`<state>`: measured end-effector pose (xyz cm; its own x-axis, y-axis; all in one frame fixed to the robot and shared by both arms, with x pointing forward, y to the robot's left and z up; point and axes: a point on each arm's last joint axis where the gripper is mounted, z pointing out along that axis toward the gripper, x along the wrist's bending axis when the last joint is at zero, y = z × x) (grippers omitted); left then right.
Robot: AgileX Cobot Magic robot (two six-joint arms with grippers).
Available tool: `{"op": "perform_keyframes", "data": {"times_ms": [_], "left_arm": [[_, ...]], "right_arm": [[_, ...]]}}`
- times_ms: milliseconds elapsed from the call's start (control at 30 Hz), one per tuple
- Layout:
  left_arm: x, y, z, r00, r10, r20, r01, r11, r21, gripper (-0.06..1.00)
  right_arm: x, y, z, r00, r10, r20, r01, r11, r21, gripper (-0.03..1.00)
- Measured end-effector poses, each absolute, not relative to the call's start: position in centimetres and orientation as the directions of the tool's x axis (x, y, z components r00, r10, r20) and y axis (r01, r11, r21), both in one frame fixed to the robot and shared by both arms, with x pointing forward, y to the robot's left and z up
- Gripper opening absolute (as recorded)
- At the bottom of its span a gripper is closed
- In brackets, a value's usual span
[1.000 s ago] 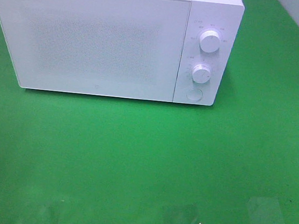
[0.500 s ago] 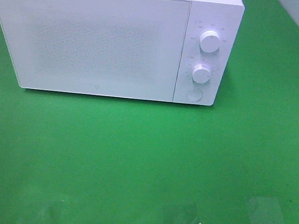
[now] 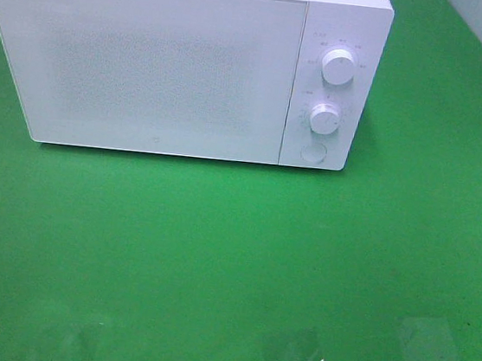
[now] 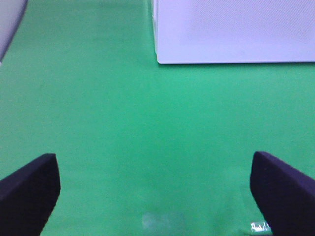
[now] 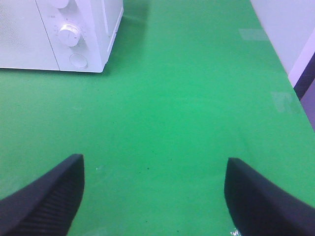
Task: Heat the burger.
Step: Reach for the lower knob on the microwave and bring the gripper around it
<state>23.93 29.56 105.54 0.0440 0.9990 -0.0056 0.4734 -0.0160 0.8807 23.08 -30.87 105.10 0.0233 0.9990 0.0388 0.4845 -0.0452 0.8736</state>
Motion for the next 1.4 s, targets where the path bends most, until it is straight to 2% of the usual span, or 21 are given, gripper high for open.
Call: {"op": "perform_keyframes", "data": {"times_ms": [133, 1400], "left_arm": [[23.28, 29.51, 105.54, 0.025, 1.0, -0.004, 0.435, -0.007, 0.9, 0.97], [23.35, 29.52, 105.39, 0.025, 1.0, -0.005, 0.438, -0.007, 0.899, 0.97]], "right_arm": [[23.08, -30.87, 105.1, 0.023, 0.999, 0.039, 0.485, -0.045, 0.874, 0.75], [23.05, -30.87, 105.24, 0.023, 0.999, 0.04, 0.478, -0.046, 0.877, 0.75]]}}
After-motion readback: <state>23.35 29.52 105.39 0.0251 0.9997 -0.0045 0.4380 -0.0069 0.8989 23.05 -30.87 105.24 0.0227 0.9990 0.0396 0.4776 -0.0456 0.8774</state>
